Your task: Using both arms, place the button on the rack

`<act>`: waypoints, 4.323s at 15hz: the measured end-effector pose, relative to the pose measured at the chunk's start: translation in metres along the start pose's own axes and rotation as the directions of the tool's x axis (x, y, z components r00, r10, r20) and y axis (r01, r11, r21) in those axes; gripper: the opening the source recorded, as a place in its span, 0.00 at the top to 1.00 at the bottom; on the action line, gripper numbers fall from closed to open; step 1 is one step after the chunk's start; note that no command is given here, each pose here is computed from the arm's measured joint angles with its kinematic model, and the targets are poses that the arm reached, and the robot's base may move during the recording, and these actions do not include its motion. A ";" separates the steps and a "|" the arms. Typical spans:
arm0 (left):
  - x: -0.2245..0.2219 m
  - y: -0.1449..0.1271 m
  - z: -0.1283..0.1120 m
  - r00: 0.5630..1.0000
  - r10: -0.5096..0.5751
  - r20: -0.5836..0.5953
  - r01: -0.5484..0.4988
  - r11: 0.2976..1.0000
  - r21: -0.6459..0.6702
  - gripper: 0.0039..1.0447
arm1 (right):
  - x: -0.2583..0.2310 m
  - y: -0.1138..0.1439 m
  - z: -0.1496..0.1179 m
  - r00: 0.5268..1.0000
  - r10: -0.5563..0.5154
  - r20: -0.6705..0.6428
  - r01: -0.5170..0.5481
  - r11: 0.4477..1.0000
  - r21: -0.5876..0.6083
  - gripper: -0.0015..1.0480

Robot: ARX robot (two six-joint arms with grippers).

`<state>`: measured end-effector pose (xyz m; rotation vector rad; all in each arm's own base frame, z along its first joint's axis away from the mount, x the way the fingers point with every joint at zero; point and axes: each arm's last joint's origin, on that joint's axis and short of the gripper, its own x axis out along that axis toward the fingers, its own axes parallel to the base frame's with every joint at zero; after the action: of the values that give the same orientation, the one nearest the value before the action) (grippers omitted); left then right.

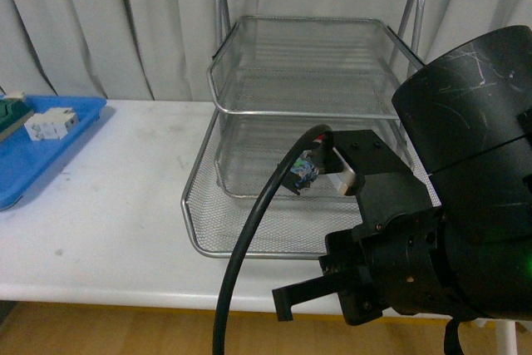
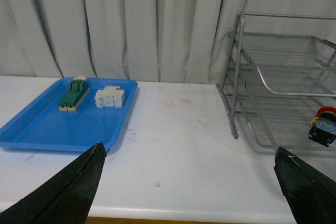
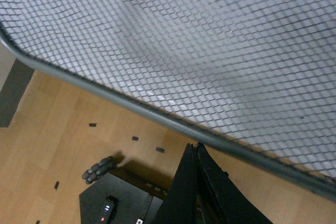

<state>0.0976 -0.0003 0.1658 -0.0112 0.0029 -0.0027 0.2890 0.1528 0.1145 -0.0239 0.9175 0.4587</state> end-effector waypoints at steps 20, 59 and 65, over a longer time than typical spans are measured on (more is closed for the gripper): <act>0.000 0.000 0.000 1.000 0.000 0.000 0.000 1.000 0.000 0.06 | 0.027 -0.067 0.055 0.978 -0.204 0.055 0.205 0.978 -0.025 0.98; 0.000 0.000 0.000 1.000 0.003 0.000 -0.003 1.000 0.000 0.06 | -0.177 -0.069 -0.117 0.519 -0.393 0.759 0.368 0.904 0.217 0.98; 0.000 0.000 0.000 1.000 0.003 0.000 -0.003 1.000 0.000 0.06 | -0.187 -0.062 -0.127 0.510 -0.391 0.766 0.368 0.904 0.217 0.98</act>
<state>0.0976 -0.0001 0.1658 -0.0109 0.0025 0.0000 0.1200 0.0000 0.1701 0.0063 -0.0109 -0.0003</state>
